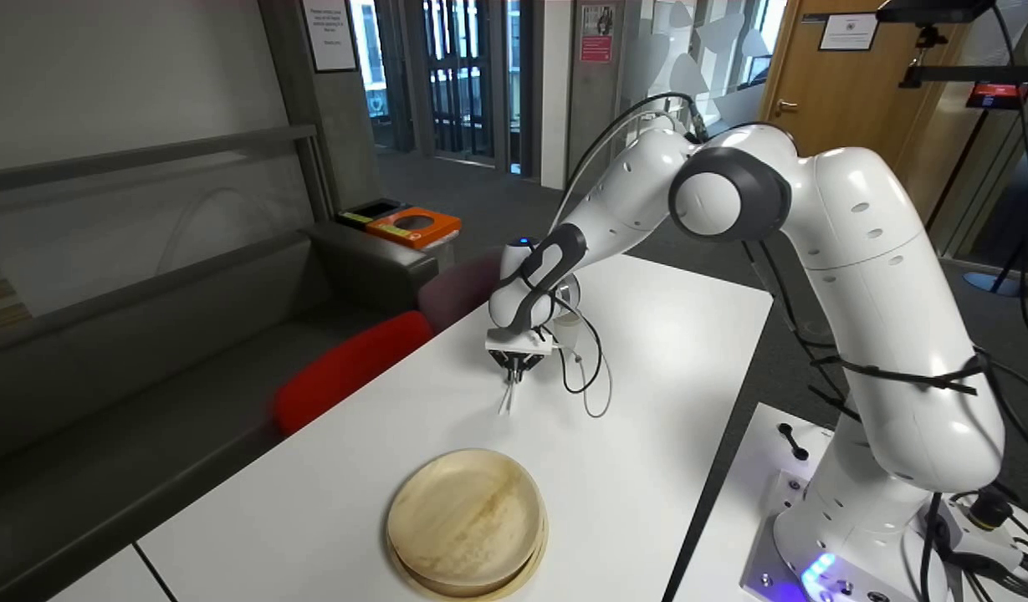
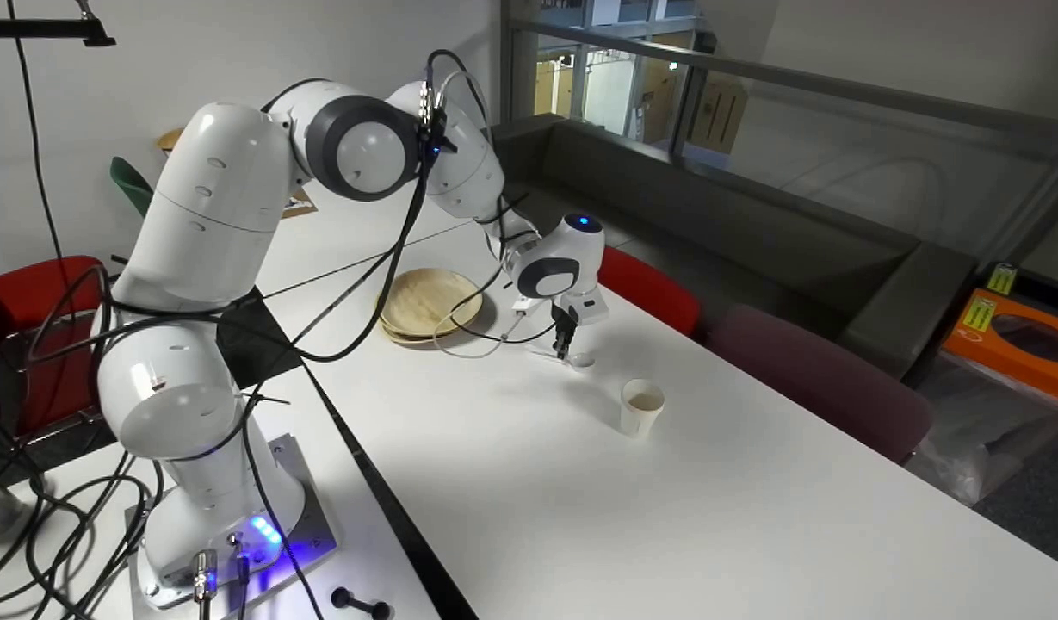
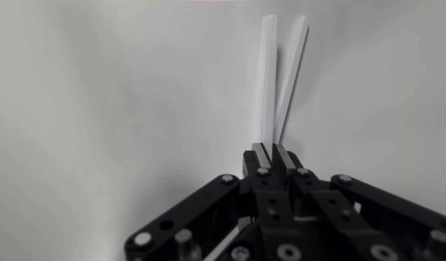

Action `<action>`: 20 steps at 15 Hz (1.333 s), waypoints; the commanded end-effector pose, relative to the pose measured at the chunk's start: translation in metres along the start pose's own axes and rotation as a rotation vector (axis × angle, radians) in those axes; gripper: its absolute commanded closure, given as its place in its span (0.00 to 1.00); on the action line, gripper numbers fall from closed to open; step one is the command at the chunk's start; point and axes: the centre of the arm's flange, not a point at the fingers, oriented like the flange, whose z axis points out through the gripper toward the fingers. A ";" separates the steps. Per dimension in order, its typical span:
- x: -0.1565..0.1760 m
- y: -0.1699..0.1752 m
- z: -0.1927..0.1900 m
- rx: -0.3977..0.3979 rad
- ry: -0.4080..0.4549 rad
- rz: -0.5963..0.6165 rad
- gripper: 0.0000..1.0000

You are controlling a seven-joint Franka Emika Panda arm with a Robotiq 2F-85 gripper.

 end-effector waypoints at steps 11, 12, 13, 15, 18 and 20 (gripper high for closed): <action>0.008 -0.005 0.005 -0.005 -0.038 0.029 0.98; 0.008 -0.004 0.004 -0.005 -0.037 0.029 0.98; 0.008 -0.004 0.004 -0.004 -0.037 0.029 0.97; 0.009 -0.004 0.004 -0.005 -0.038 0.029 0.83; 0.009 -0.004 0.005 -0.006 -0.038 0.029 0.52; 0.009 -0.004 0.005 -0.006 -0.039 0.029 0.43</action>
